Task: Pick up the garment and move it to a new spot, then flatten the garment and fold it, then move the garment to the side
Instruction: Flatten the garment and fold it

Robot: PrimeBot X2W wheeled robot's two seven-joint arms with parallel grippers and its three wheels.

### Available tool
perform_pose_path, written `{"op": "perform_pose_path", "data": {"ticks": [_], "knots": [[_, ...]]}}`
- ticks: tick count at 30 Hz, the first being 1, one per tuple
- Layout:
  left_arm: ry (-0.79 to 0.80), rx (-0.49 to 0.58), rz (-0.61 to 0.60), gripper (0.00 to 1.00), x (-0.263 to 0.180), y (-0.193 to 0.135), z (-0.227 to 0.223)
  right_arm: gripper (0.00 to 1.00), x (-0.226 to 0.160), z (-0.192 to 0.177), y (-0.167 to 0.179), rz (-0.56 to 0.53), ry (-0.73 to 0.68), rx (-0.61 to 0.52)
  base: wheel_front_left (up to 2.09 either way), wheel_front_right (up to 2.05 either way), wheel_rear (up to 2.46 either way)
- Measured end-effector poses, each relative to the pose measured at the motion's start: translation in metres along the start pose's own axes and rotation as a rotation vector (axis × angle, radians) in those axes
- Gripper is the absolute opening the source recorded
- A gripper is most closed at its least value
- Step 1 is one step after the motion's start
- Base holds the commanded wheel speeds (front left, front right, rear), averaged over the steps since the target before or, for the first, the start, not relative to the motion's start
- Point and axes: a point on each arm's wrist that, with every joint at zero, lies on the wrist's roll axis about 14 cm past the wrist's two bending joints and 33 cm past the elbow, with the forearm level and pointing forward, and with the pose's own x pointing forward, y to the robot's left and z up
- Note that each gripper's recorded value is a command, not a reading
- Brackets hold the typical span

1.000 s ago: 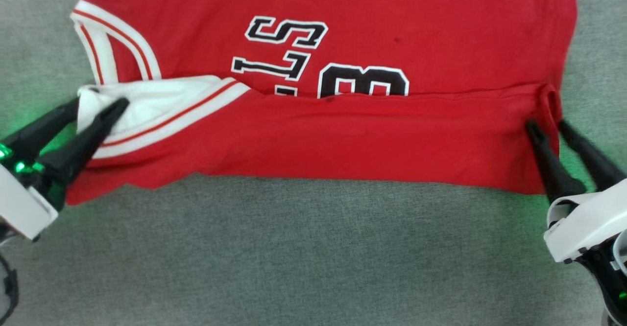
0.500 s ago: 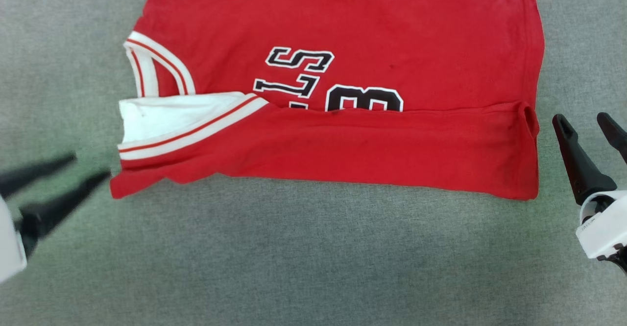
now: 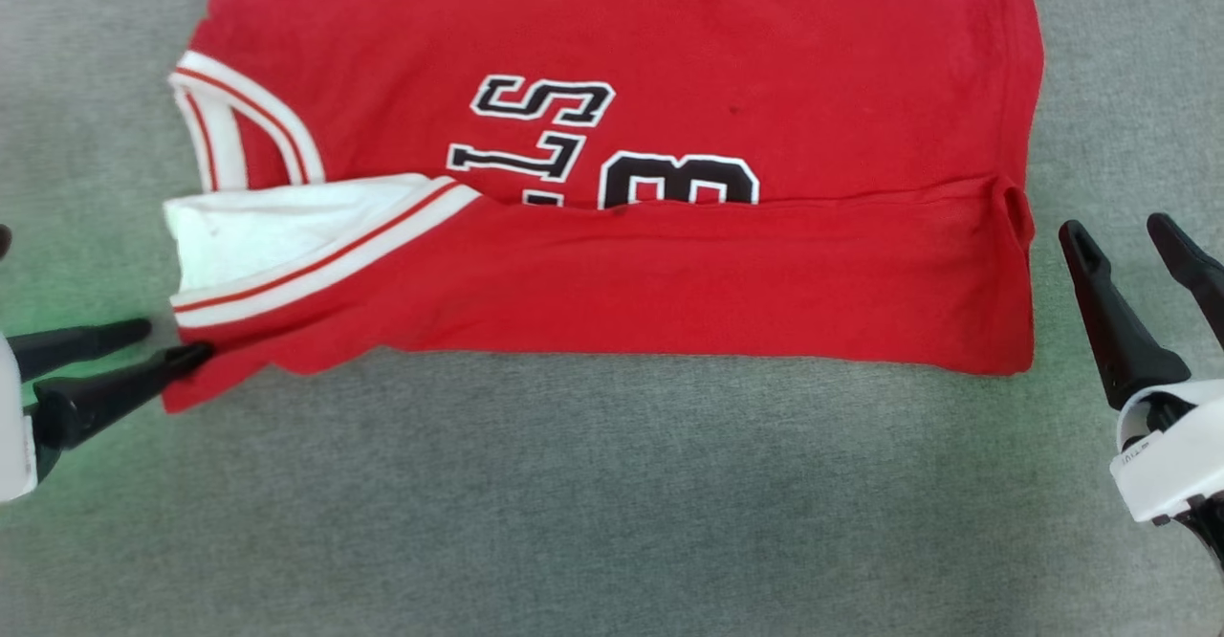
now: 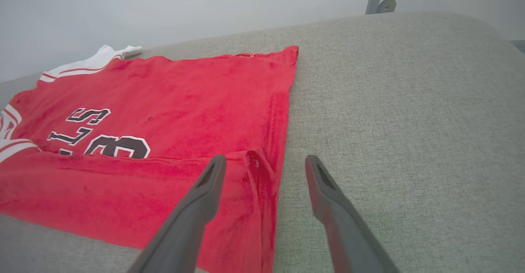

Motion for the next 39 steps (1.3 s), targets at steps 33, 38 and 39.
{"op": "perform_pose_path", "data": {"ticks": [33, 38, 39], "knots": [[0.044, -0.049, -0.213, 0.00, 0.034, -0.043, -0.002, 1.00, 0.003, -0.085, -0.005, -0.039, 0.601, -0.071, 0.00, 0.00, 0.00], [0.037, -0.052, -0.211, 0.00, 0.035, -0.041, -0.002, 0.00, 0.014, -0.091, -0.002, -0.020, 0.630, -0.070, 0.00, 0.00, 0.00], [0.036, -0.053, -0.211, 0.00, 0.035, -0.042, -0.002, 0.00, 0.015, -0.092, 0.000, -0.013, 0.631, -0.070, 0.00, 0.00, 0.00]]}}
